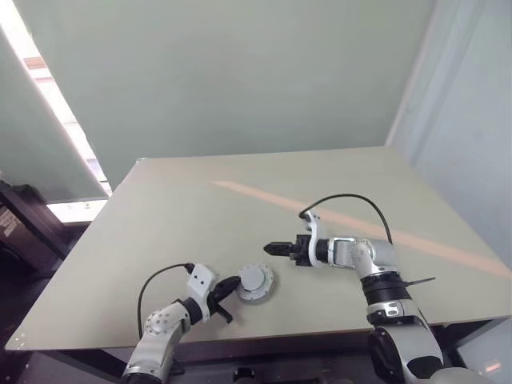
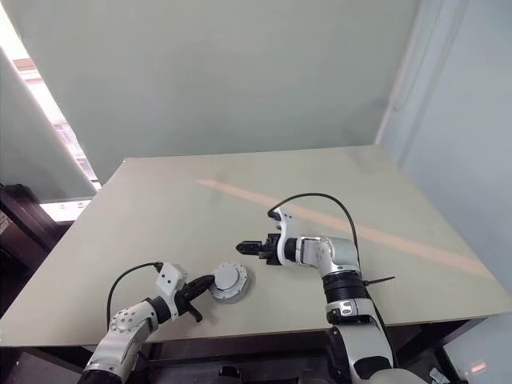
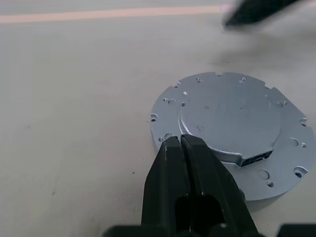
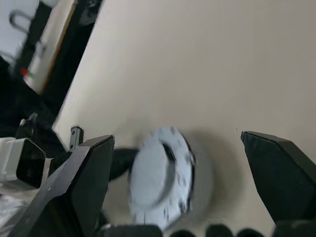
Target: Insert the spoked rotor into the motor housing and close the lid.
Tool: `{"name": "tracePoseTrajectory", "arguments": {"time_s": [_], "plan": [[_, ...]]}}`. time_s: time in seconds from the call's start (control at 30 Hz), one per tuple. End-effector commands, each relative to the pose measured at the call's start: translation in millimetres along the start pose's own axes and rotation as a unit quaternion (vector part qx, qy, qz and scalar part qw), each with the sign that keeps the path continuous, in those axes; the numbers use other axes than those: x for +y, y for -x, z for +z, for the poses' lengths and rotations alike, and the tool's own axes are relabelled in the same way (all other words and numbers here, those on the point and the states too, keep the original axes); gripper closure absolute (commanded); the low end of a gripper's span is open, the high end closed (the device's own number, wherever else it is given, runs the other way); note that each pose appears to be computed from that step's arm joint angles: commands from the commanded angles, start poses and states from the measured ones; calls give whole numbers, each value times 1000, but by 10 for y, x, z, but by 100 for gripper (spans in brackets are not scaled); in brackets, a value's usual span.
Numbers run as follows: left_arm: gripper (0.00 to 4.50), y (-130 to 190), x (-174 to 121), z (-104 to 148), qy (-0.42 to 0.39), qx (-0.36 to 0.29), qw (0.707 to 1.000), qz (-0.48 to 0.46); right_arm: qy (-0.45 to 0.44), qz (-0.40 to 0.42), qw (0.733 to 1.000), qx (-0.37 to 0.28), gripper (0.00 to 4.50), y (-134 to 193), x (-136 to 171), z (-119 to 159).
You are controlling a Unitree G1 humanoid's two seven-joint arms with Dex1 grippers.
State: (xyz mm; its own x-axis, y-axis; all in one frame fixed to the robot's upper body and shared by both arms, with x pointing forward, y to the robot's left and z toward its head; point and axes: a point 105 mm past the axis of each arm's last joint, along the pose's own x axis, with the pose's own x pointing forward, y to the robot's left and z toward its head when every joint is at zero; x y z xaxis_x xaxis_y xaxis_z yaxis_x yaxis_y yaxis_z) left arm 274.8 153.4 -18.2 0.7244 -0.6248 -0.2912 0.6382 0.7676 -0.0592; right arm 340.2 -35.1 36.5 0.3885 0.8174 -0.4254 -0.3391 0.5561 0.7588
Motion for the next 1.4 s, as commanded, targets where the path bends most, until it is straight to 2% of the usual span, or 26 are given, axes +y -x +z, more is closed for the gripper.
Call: {"name": "tracePoseTrajectory", "arguments": {"time_s": [0.03, 0.2, 0.5, 0.9, 1.4], "plan": [[450, -36, -151, -211, 9, 41, 999, -30, -49, 24, 998, 14, 1, 1, 27, -34], [450, -26, -141, -210, 6, 43, 999, -31, -115, 20, 992, 45, 1, -47, -115, -296], [450, -13, -127, -201, 2, 45, 999, -31, -155, 45, 985, 52, 1, -178, -53, -407], [450, 5, -117, -204, 3, 47, 999, -26, -153, 68, 982, 87, 1, -332, 139, -550], [450, 5, -131, -211, 4, 47, 999, -24, -163, 58, 981, 89, 1, -299, 66, -584]]}}
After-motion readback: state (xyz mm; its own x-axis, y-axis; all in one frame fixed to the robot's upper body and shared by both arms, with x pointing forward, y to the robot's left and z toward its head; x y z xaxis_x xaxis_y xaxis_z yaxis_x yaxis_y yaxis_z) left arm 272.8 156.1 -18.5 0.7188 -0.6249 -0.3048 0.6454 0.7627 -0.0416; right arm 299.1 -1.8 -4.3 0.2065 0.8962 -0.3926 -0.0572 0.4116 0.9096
